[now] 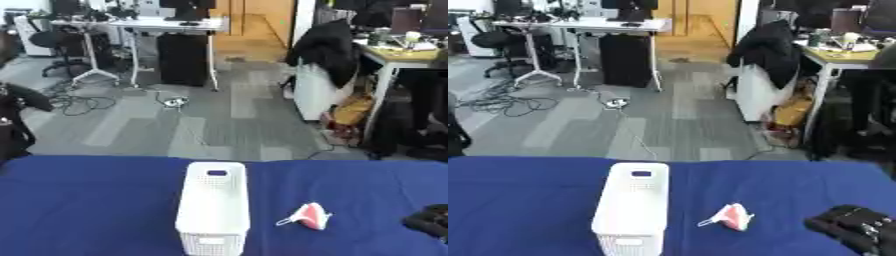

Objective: Pick up objects on the table and place them in the box.

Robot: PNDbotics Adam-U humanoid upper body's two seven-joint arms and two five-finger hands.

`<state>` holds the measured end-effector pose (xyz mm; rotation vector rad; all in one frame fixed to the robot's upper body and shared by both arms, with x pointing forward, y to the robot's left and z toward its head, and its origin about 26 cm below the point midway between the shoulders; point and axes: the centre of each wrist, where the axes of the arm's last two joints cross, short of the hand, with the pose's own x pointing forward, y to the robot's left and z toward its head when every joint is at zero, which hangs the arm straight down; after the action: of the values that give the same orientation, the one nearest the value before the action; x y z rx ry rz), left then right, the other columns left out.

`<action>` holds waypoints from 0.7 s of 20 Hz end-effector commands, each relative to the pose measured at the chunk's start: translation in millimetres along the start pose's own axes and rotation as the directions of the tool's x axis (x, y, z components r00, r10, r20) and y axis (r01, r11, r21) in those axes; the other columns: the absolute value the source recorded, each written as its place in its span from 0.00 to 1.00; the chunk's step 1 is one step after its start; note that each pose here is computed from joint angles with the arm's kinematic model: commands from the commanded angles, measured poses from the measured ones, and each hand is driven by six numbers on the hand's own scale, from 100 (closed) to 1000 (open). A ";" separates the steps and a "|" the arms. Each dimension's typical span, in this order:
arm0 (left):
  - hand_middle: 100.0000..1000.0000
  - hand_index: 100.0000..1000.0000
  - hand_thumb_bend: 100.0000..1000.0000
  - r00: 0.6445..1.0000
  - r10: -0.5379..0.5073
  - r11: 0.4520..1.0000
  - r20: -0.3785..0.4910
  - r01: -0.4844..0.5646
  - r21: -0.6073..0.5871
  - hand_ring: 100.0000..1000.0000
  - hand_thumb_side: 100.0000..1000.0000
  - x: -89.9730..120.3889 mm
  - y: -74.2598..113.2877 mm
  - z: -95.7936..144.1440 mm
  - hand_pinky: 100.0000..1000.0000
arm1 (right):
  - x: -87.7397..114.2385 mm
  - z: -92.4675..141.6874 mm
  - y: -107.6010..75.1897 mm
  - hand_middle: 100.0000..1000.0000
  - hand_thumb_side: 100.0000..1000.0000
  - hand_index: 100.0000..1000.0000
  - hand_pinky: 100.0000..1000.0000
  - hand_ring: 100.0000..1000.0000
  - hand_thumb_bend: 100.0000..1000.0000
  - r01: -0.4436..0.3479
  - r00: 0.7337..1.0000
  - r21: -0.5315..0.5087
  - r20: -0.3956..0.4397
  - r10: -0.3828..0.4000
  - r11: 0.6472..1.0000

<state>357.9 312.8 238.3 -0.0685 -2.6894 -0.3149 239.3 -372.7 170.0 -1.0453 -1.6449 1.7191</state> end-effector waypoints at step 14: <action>0.75 0.84 0.08 0.999 0.029 0.999 0.045 -0.028 -0.031 0.55 1.00 4.8 -4.9 -11.9 0.50 | -2.6 -14.6 21.5 0.81 1.00 1.00 0.86 0.81 0.17 0.038 0.993 0.066 -0.110 -0.030 0.997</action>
<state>359.2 307.7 238.5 -0.1118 -2.6935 -0.3293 253.3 -367.6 144.6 -1.0331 -1.5236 1.6375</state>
